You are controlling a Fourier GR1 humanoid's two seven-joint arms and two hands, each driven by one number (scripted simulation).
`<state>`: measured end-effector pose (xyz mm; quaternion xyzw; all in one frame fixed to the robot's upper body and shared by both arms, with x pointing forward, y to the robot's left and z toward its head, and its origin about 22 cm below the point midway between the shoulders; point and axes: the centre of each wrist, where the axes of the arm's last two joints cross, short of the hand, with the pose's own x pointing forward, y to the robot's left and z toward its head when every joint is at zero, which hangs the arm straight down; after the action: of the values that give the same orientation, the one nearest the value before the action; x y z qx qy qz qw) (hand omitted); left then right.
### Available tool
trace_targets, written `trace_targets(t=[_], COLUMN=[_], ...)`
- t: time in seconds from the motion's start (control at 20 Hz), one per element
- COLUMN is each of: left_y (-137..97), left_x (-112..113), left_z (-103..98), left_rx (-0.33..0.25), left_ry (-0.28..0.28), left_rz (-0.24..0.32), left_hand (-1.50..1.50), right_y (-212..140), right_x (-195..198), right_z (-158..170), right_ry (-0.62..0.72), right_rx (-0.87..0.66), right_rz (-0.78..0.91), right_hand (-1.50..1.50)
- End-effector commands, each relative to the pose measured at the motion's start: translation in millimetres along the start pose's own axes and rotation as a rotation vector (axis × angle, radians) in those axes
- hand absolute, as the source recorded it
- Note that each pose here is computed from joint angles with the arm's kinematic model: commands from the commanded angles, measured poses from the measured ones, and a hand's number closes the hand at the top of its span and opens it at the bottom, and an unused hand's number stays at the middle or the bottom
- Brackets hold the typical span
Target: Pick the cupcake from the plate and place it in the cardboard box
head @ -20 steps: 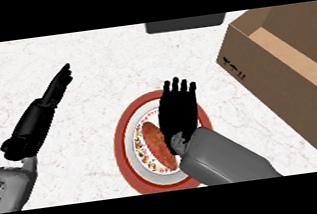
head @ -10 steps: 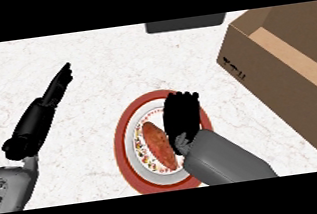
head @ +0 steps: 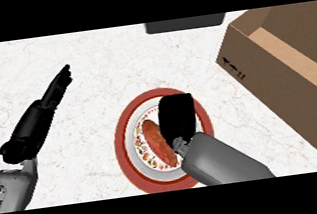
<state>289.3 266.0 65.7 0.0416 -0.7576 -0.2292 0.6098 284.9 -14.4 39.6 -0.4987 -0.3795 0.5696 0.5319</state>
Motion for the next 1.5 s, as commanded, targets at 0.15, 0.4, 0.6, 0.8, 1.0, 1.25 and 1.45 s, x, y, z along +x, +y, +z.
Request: trace_targets(t=[0.15,0.4,0.6,0.8,1.0,1.25,1.45], left_y=[3.4,0.2,-2.5,0.9,-8.3,4.3,-1.2], left_x=[-3.6,-1.5,-19.3,-6.1,-12.3,-2.6,-0.9], left_z=[-4.6,4.5,2.8,6.8,5.1,12.0,3.9], left_rx=[-0.015,-0.015,0.001,0.01,0.011,0.024,0.011], left_ry=[-0.009,-0.012,-0.009,0.018,0.02,0.012,-0.004], left_rz=[0.0,-0.003,0.002,0.01,-0.005,0.0,-0.003], left_hand=[0.0,0.0,0.0,0.0,0.0,0.0,0.0], right_y=[-34.3,-45.7,-74.8,-110.1,-168.7,-191.4,-183.2], right_x=[-15.0,-29.5,-23.6,-52.0,-54.5,-94.7,-139.5], right_z=[-38.5,-59.4,-58.4,-34.5,-23.1,-30.2,-44.9], right_ry=[-0.226,-0.402,-0.449,-0.434,-0.304,-0.043,0.107], right_rx=[-0.019,-0.112,-0.253,-0.367,-0.462,-0.552,-0.607], right_rz=[-0.192,-0.307,-0.285,-0.243,-0.363,-0.594,-0.578], right_hand=[1.5,1.5,1.5,1.5,1.5,1.5,1.5])
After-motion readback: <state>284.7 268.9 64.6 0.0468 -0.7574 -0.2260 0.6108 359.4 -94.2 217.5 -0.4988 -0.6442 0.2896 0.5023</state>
